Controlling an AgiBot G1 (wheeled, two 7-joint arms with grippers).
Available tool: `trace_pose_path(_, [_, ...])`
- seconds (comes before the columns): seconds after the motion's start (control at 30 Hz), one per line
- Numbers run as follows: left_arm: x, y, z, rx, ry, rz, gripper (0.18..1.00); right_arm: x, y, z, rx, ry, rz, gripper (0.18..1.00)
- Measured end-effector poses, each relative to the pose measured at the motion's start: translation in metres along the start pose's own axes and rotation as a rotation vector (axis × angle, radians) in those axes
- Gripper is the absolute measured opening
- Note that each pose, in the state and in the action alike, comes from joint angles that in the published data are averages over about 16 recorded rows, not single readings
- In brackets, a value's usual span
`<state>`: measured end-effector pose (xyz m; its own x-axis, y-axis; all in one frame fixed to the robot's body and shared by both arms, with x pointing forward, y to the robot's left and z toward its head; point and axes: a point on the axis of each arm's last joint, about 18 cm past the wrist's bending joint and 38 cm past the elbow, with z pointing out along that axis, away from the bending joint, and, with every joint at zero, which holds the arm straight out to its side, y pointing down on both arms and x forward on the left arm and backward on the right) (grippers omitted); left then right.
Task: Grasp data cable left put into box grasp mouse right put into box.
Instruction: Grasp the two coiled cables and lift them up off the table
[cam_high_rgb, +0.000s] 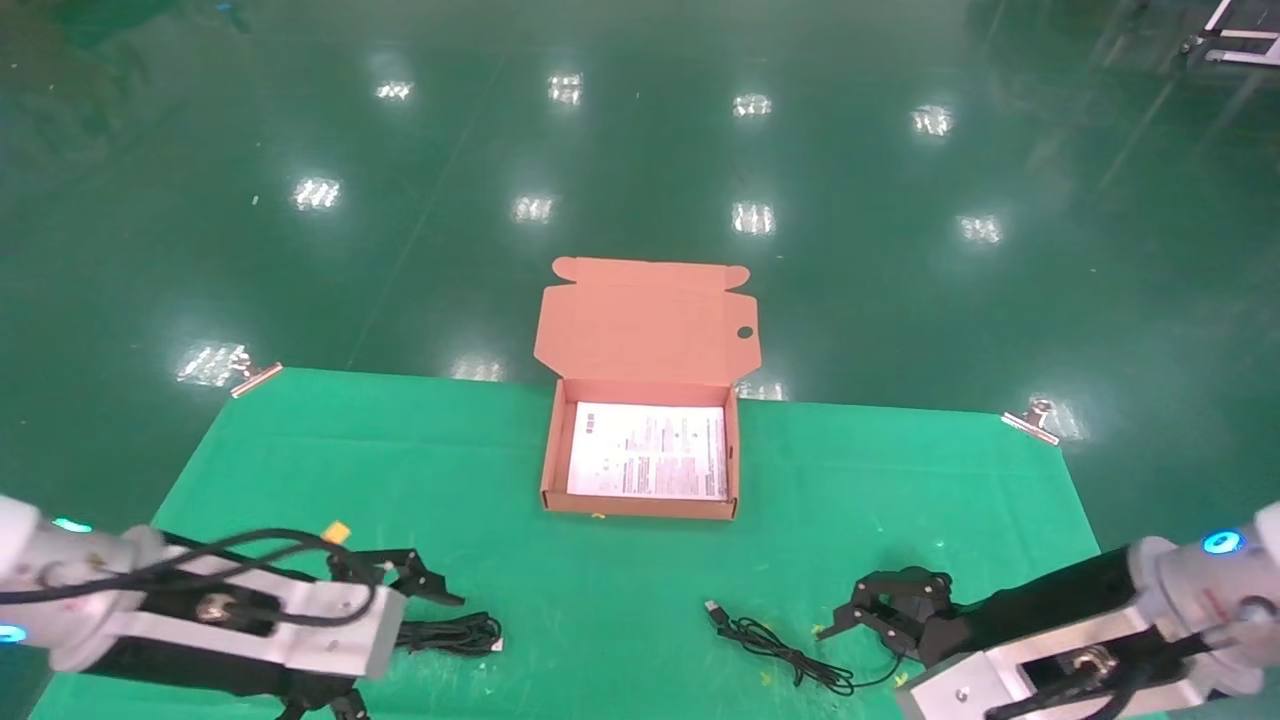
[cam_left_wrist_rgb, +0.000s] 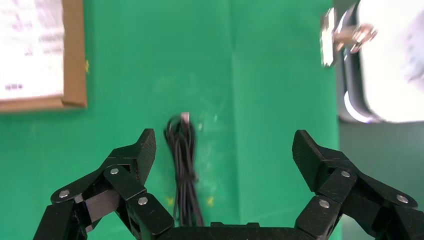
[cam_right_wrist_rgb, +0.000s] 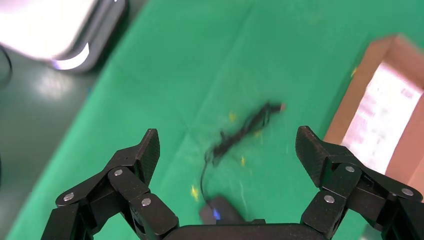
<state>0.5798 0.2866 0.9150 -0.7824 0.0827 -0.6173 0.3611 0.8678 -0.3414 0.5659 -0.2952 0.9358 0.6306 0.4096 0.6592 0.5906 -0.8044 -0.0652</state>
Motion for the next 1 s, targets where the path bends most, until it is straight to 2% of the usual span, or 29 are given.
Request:
trace_pose_path(0.17, [-0.005, 0.012, 0.016, -0.088, -0.010, 0.003, 1.001, 0.002, 0.009, 0.017, -0.074, -0.011, -0.012, 1.000])
trace_pose_path(0.33, [-0.011, 0.022, 0.030, -0.150, -0.029, -0.015, 1.001, 0.002, 0.017, 0.036, -0.128, -0.005, 0.023, 1.000])
trace_pose_path(0.63, [-0.020, 0.040, 0.054, -0.202, -0.055, -0.114, 1.001, -0.004, 0.028, 0.068, -0.181, 0.021, 0.155, 1.000])
trace_pose_path(1.0, [-0.027, 0.065, 0.080, -0.205, -0.064, -0.274, 1.001, -0.002, 0.032, 0.103, -0.179, 0.041, 0.331, 1.000])
